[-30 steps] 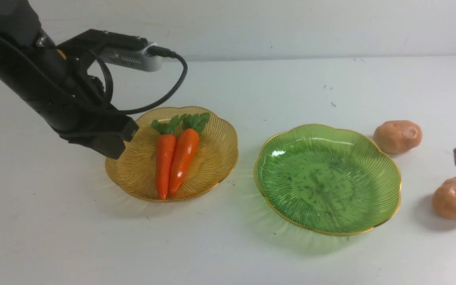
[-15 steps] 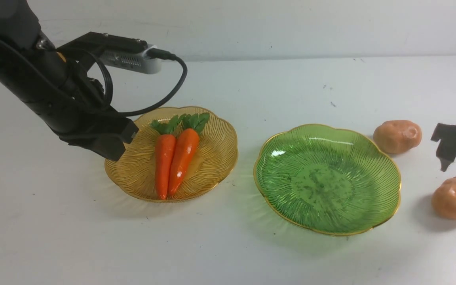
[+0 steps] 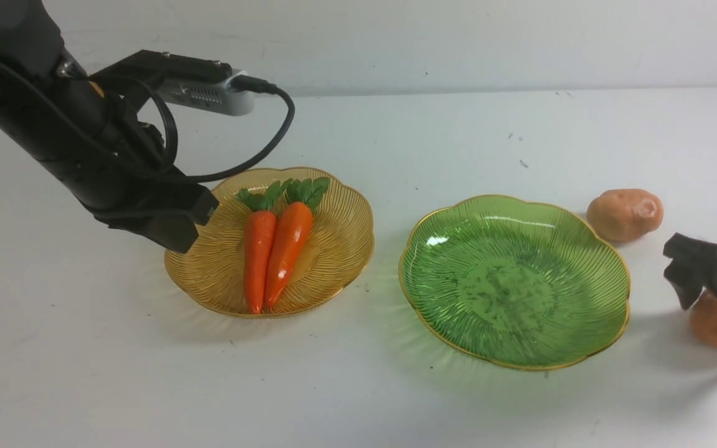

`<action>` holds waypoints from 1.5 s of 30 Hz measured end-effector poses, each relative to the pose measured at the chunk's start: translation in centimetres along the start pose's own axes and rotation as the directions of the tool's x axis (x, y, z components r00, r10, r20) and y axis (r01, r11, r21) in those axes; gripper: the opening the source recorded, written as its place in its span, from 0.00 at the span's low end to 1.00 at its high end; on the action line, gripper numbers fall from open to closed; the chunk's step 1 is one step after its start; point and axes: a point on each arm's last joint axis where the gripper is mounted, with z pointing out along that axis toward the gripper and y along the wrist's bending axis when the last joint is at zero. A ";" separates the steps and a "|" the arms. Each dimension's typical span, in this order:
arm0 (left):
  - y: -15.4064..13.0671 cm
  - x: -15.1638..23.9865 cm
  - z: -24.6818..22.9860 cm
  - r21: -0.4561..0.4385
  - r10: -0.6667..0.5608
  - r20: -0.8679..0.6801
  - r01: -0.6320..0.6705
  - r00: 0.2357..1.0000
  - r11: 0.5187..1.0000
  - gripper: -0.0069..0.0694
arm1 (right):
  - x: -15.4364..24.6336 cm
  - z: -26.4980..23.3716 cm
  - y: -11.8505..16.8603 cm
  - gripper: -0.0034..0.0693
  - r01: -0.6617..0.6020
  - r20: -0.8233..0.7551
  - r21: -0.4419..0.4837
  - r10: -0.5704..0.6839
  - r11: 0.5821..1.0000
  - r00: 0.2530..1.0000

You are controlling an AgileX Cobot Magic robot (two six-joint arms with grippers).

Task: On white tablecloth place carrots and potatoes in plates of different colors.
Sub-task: 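Put the potato onto the plate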

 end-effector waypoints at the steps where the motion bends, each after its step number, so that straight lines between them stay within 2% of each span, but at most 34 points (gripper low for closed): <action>1: 0.0 0.0 0.0 0.000 0.000 0.000 0.000 1.000 1.000 0.09 | 0.0 0.0 0.0 0.91 0.013 0.001 0.000 -0.013 1.000 1.000; 3: 0.0 0.0 0.0 0.000 0.005 0.000 -0.005 1.000 1.000 0.09 | -0.2 -0.2 0.1 0.78 0.076 0.005 -0.002 -0.076 0.997 0.997; 8: 0.0 0.0 0.0 0.000 0.010 -0.001 -0.010 1.000 1.000 0.09 | -2.3 -3.5 1.0 0.78 0.290 0.047 0.007 -0.290 0.957 0.956; 13: 0.0 0.0 0.0 0.000 0.010 -0.001 -0.010 1.000 1.000 0.09 | -3.7 -8.6 2.1 0.78 0.430 0.121 -0.093 -0.419 0.898 0.900; 18: 0.0 0.0 0.0 0.003 0.010 0.000 -0.010 1.000 1.000 0.09 | -1.8 -12.1 4.5 0.78 0.610 0.206 -0.259 -0.575 0.748 0.792; 20: 0.0 0.0 0.0 0.003 0.010 0.000 -0.010 1.000 1.000 0.09 | 0.2 -12.8 6.0 0.78 0.667 0.236 -0.333 -0.626 0.667 0.743; 21: 0.0 0.0 0.0 0.003 0.010 0.000 -0.010 1.000 1.000 0.09 | 0.7 -12.8 6.4 0.78 0.687 0.242 -0.343 -0.646 0.640 0.724; 23: 0.0 0.0 0.0 0.003 0.011 0.000 -0.011 1.000 1.000 0.09 | 3.1 -12.7 8.1 0.78 0.737 0.259 -0.383 -0.701 0.557 0.664; 27: 0.0 0.0 0.0 0.003 0.011 0.000 -0.011 1.000 1.000 0.09 | 5.7 -11.6 9.8 0.78 0.794 0.269 -0.375 -0.764 0.478 0.587; 31: 0.0 0.0 0.0 0.003 0.011 0.000 -0.011 1.000 1.000 0.09 | 7.4 -9.9 11.0 0.78 0.838 0.259 -0.330 -0.811 0.436 0.524; 34: 0.0 0.0 0.0 0.004 0.011 0.000 -0.011 1.000 1.000 0.09 | 7.9 -8.7 11.5 0.80 0.842 0.240 -0.309 -0.821 0.441 0.518; 39: 0.0 0.0 0.0 0.004 0.011 0.000 -0.011 1.000 1.000 0.09 | 8.0 -8.2 11.6 0.90 0.836 0.221 -0.303 -0.820 0.457 0.528; 42: 0.0 0.0 0.0 0.004 0.011 0.000 -0.011 1.000 1.000 0.09 | 7.8 -8.7 11.6 0.97 0.839 0.208 -0.294 -0.826 0.458 0.524; 45: 0.0 0.0 0.0 0.005 0.011 0.000 -0.011 1.000 1.000 0.09 | 7.3 -10.0 11.7 0.99 0.846 0.200 -0.285 -0.835 0.451 0.513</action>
